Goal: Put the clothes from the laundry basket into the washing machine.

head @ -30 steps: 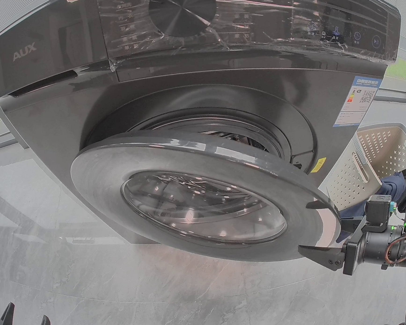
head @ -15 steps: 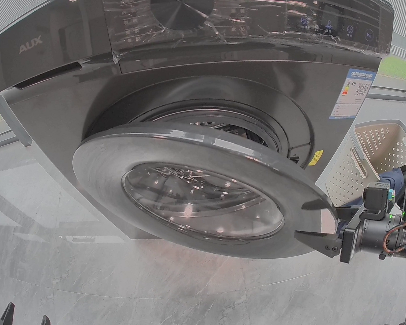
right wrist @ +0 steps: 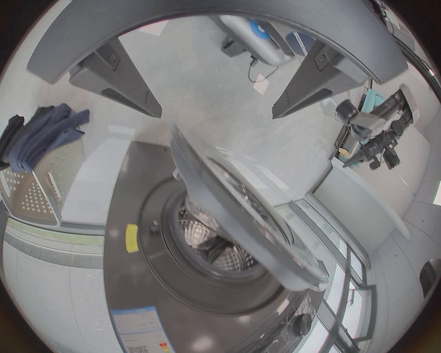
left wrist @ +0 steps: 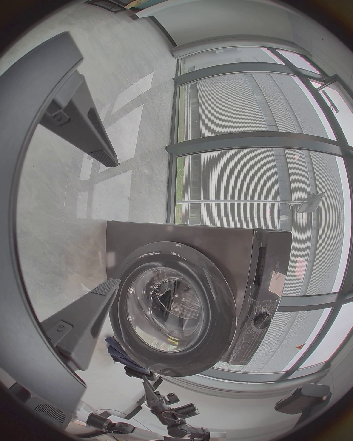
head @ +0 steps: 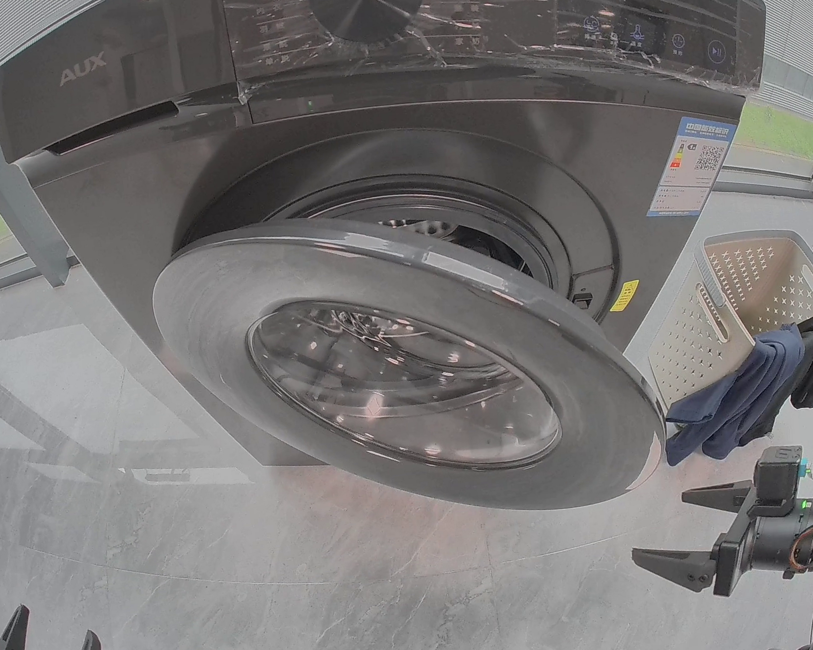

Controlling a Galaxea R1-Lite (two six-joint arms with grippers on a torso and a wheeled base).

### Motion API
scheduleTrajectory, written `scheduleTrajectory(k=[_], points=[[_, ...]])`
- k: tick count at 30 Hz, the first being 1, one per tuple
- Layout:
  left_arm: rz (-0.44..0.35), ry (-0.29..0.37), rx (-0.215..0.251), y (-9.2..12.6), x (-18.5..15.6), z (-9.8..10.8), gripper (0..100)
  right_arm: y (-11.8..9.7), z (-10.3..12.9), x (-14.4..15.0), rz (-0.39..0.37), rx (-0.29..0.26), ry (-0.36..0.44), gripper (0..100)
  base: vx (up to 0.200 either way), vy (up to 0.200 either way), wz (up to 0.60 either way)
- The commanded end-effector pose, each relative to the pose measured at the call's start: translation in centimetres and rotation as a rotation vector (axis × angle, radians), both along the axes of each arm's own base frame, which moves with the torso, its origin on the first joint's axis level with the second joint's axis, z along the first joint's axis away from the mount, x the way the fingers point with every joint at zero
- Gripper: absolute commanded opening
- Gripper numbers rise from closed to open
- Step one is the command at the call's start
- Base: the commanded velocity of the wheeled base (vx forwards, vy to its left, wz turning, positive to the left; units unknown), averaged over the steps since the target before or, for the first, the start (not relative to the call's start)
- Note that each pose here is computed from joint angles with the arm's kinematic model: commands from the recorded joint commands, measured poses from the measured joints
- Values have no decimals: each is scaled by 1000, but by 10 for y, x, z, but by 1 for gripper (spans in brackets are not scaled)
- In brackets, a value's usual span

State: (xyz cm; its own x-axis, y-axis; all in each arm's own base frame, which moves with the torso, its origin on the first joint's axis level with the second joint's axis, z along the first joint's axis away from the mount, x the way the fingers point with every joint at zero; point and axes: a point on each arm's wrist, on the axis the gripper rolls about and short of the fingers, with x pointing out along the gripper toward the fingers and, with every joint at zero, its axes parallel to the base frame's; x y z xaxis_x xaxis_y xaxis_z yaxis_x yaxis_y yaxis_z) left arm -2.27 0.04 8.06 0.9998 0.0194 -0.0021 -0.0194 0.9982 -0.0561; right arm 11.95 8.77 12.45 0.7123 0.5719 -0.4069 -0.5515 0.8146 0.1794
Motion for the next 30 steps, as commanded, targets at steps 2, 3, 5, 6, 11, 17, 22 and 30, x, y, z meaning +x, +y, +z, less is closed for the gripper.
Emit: scheduleTrajectory(k=[2, 3, 5, 6, 11, 17, 22, 30], points=[[1, 1, -1, 0, 0, -4, 100, -31, -9, 8, -192, -48, 26, 100, 0, 0, 0], [1, 2, -1, 0, 0, -5, 100, -33, -6, 17, -213, -41, 25, 100, 0, 0, 0], [1, 2, -1, 0, 0, -5, 100, -35, 0, 30, -245, -29, 16, 100, 0, 0, 0], [1, 2, -1, 0, 0, -5, 100, -35, 1, 32, -249, -28, 13, 100, 0, 0, 0], [1, 2, -2, 0, 0, -5, 100, -32, 21, 68, -299, -7, -38, 100, 0, 0, 0], [1, 2, -1, 0, 0, -5, 100, -19, 30, 96, -280, 6, -59, 100, 0, 0, 0], [1, 2, -1, 0, 0, -5, 100, -3, 20, 89, -197, -3, -15, 100, 0, 0, 0], [1, 2, -1, 0, 0, -5, 100, -11, 8, 53, -115, -6, 24, 100, 0, 0, 0]])
